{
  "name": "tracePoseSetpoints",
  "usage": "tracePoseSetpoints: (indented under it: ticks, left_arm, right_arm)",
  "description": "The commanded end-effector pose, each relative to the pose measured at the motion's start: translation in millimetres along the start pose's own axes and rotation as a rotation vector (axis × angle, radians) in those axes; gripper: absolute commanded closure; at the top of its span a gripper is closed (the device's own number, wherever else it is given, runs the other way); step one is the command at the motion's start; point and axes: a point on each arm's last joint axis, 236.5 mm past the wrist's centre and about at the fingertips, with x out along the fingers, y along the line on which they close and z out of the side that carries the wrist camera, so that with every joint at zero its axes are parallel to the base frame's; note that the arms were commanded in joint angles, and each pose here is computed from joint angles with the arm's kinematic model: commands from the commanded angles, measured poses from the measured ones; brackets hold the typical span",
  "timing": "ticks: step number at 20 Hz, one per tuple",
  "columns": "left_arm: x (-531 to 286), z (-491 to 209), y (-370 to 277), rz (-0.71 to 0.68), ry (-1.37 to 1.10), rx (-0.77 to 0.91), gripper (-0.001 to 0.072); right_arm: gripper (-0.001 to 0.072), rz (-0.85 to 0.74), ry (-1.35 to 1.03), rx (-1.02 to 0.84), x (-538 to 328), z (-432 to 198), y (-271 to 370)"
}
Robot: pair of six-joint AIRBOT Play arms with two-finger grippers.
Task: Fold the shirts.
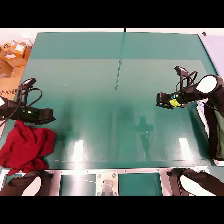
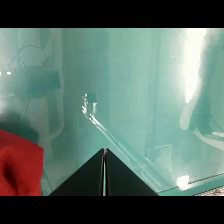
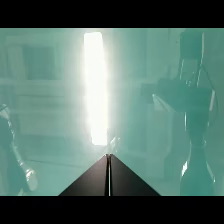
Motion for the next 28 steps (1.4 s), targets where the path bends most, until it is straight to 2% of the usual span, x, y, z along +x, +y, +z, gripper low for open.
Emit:
tracePoseSetpoints:
  ticks: [1, 3, 4, 5, 6, 7, 9, 16, 17, 19, 20, 24, 28]
  left_arm:
    - [0, 0, 2, 0.008, 0.001, 0.002, 0.0682]
    - [-1, -4, 23, 0.096, 0.016, 0.008, 0.0682]
    - [-5, -8, 47, 0.201, 0.032, -0.023, 0.068]
    - [-14, -12, 79, 0.343, 0.042, -0.055, 0.0544]
    - [-27, -15, 109, 0.479, 0.047, -0.068, 0.0176]
    - [-40, -15, 131, 0.587, 0.04, -0.087, -0.0011]
    - [-45, -19, 153, 0.665, 0.037, -0.1, -0.001]
    - [34, -98, 177, 0.606, 0.186, -0.149, 0.0004]
    - [41, -104, 174, 0.587, 0.192, -0.158, 0.0139]
    - [45, -105, 171, 0.57, 0.193, -0.166, 0.0637]
    - [43, -104, 170, 0.57, 0.195, -0.164, 0.0682]
    - [12, -71, 158, 0.558, 0.148, -0.178, 0.0684]
    - [-40, 25, 69, 0.336, -0.085, -0.059, 0.0685]
  right_arm:
    - [0.0693, 0.001, 0.0, -0.001, 0, 0, 0]
    - [0.0693, 0.001, 0.0, -0.001, 0, 0, 0]
    - [0.0693, 0.0, 0.001, -0.001, 0, 0, 0]
    - [0.0693, 0.0, 0.001, -0.001, 0, 0, 0]
    - [0.0693, 0.0, 0.001, -0.001, 0, 0, 0]
    - [0.0693, 0.0, 0.001, -0.001, 0, 0, 0]
    - [0.0693, 0.001, 0.0, -0.001, 0, 0, 0]
    - [0.0693, 0.001, 0.0, -0.001, 0, 0, 0]
    - [0.0693, 0.0, 0.001, -0.001, 0, 0, 0]
    - [0.0693, 0.001, 0.0, -0.001, 0, 0, 0]
    - [0.0693, 0.001, 0.0, -0.001, 0, 0, 0]
    - [0.0693, 0.002, -0.012, 0.0, 0, 3, 1]
    - [0.0693, 0.003, -0.011, -0.001, 1, 3, 1]
